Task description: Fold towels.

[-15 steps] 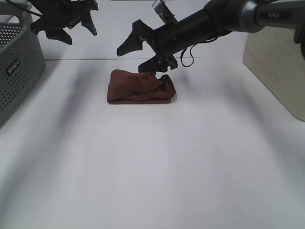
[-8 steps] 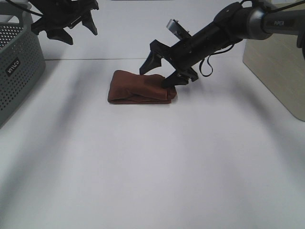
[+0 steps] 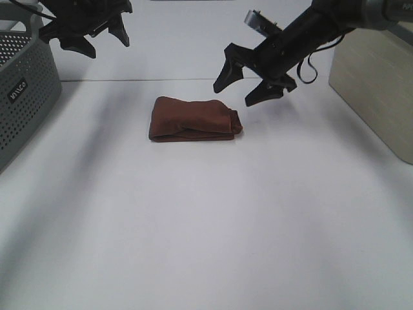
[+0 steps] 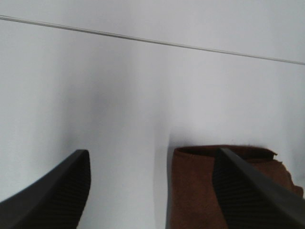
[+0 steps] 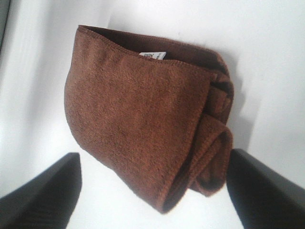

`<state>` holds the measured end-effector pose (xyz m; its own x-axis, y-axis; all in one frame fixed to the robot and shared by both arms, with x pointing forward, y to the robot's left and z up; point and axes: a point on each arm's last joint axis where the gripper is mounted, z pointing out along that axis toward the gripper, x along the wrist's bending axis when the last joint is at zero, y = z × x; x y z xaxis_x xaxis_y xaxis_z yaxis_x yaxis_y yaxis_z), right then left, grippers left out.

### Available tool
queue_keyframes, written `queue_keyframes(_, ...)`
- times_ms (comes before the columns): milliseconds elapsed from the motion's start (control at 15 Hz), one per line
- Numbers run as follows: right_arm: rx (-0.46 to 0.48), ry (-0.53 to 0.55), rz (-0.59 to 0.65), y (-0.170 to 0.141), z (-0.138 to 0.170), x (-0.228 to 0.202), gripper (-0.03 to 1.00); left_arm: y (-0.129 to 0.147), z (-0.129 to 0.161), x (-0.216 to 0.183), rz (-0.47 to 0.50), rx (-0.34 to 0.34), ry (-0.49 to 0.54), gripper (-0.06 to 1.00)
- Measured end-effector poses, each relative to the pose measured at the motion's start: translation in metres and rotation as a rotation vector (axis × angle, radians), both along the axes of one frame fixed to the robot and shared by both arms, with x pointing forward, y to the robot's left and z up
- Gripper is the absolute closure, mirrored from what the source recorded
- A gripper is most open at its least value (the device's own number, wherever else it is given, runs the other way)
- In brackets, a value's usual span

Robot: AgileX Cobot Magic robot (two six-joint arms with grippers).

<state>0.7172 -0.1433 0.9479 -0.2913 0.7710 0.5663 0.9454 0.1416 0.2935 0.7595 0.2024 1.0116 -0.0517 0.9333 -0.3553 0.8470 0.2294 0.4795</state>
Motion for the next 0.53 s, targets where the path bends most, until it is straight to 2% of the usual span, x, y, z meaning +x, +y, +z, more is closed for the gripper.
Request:
queue_keyframes(67, -0.023, -0.017, 0.004, -0.002, 0.009, -0.002, 0.19, 0.001, 0.003, -0.002, -0.02, 0.02, 0.001, 0.26)
queue_keyframes(133, -0.09, -0.033, 0.008, -0.008, 0.029, -0.008, 0.19, 0.003, 0.019, -0.01, -0.08, 0.069, -0.002, 0.26)
queue_keyframes(333, -0.173, -0.011, 0.024, -0.016, 0.05, -0.019, 0.19, 0.006, 0.053, -0.028, -0.122, 0.104, -0.002, 0.26)
queue_keyframes(533, -0.206, 0.041, 0.068, -0.02, 0.068, -0.033, 0.19, 0.009, 0.089, -0.05, -0.14, 0.116, 0.004, 0.26)
